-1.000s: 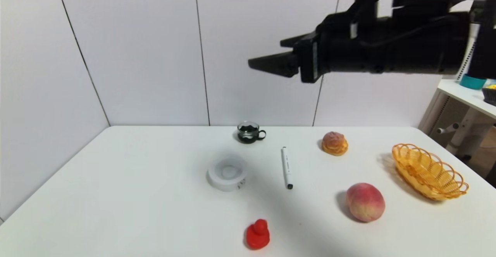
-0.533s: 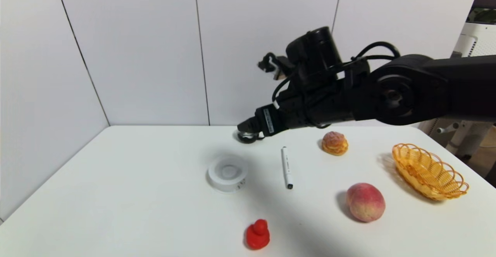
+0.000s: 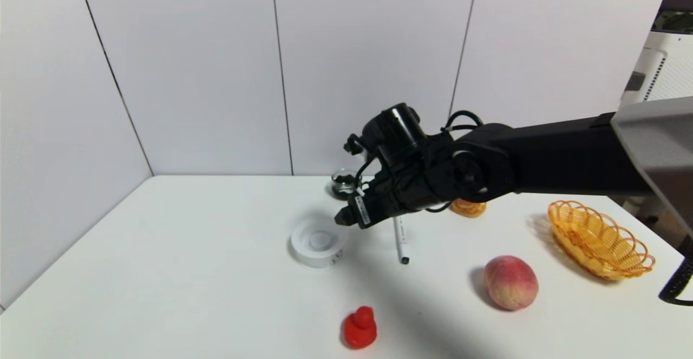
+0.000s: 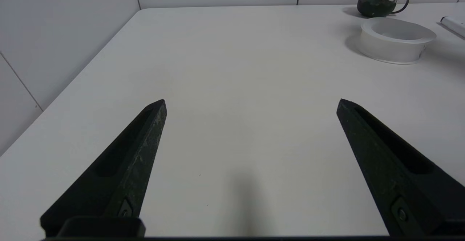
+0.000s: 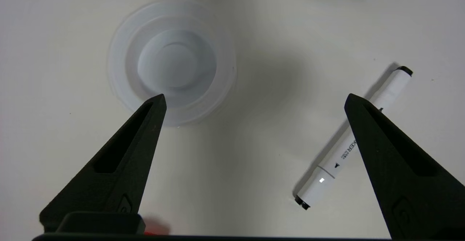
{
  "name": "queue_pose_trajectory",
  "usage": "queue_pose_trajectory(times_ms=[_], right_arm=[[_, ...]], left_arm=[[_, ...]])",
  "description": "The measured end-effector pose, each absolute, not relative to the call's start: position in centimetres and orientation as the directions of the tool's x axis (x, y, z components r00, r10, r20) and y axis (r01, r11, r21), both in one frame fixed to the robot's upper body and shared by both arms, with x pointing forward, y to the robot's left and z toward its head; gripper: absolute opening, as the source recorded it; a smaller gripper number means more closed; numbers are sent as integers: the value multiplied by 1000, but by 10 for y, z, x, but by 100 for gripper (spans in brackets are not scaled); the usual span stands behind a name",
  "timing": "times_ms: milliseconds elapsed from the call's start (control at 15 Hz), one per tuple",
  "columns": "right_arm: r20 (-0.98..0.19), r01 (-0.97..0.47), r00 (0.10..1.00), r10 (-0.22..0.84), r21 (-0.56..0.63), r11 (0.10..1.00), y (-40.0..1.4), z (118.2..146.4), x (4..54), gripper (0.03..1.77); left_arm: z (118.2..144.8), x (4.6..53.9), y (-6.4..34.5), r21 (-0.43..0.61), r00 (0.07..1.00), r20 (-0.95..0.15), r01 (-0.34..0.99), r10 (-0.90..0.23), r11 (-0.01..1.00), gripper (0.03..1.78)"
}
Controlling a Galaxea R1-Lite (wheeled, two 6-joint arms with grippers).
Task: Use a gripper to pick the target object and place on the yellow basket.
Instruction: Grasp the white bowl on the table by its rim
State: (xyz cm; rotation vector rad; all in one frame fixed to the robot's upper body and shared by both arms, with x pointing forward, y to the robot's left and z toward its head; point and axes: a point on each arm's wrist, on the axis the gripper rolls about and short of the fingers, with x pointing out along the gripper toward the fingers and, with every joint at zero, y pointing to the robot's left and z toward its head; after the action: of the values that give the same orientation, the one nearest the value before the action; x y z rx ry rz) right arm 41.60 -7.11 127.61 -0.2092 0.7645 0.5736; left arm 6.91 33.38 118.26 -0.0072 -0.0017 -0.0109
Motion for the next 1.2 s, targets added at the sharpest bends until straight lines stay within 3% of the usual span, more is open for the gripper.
queue_pose_trajectory(times_ms=[1200], right_arm=[[-742, -552, 553, 378, 13, 834, -44, 1221, 454, 169]], left_arm=[[1183, 69, 334, -8, 1000, 2, 11, -11, 1000, 169]])
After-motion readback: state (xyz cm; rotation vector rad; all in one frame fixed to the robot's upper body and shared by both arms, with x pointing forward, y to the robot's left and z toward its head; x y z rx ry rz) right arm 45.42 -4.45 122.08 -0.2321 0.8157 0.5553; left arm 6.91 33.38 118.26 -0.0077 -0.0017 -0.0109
